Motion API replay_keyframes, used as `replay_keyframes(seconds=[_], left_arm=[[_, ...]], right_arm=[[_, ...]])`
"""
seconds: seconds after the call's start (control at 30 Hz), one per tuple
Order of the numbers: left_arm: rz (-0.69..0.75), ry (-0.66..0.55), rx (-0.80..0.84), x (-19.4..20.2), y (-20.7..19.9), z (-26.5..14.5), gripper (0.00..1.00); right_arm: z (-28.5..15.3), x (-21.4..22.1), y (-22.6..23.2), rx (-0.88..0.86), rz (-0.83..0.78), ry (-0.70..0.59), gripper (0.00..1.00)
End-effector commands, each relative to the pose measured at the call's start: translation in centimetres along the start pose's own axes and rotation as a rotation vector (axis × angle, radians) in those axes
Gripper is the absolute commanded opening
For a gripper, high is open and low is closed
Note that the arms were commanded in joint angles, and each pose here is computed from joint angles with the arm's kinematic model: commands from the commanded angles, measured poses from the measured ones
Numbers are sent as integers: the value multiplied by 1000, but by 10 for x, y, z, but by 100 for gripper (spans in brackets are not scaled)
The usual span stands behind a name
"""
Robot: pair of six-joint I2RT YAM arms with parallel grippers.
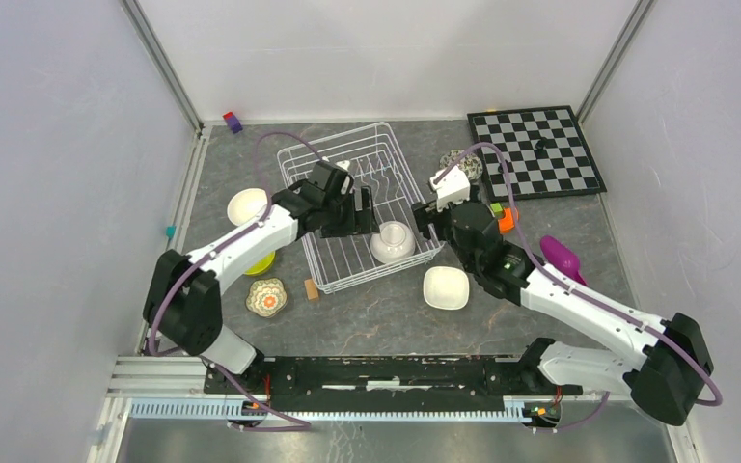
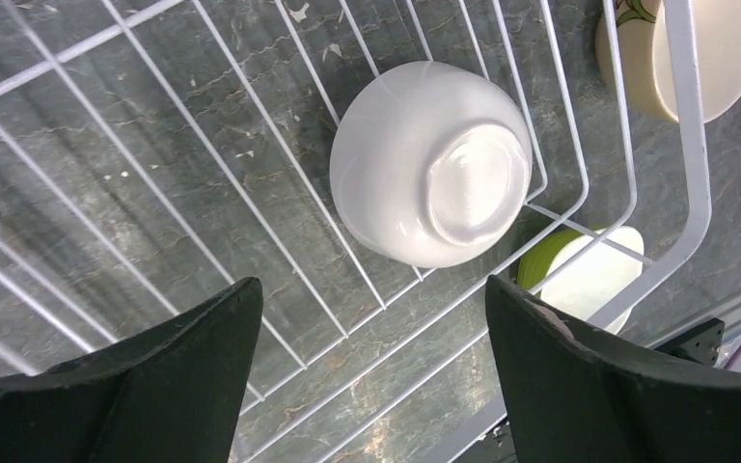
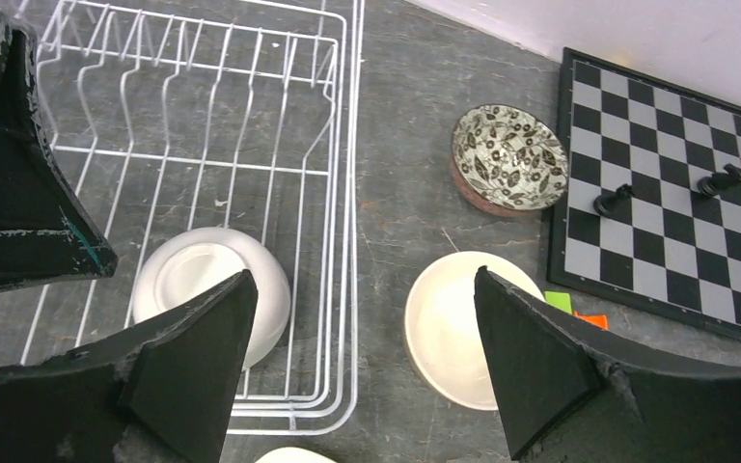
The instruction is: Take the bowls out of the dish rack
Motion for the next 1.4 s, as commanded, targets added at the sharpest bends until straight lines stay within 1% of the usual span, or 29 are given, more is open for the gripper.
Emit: replay_keyframes(seconds=[0.0,0.03,0.23,0.37,0.73,0.8,0.97,1.37], left_arm=[[-56,-14,90,-15,-23,10,88],[-58,-4,90,-14,-23,15,86],[-76,32,88,-10,-22,35,85],[-81,53,87,-7,-22,43,82],[-86,87,16,9,-3,61,77],[-83,88,0,11,1,63,74],[-71,83,-50,18,13,66,62],[-70,82,-88,30,28,67,45]], right_arm=[[-3,-6,-10,85,56,-65,89],[-3,-4,-9,83,60,-64,89],[3,9,3,31,77,-33,89],[6,16,9,8,83,-15,89],[7,22,11,1,83,-6,89],[8,23,12,-3,80,-1,89],[13,27,23,-82,45,26,89],[36,38,46,-187,26,166,90]])
Point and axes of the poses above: each gripper's point midway between its finger pads, its own z axis out along the fingers, its own y axis along the line the jaws close on, x = y × z, the point moved 7 cm from there along -z, back along the fingers, and after that the axes turned 8 degrees about -z, right-handed, at the moved point
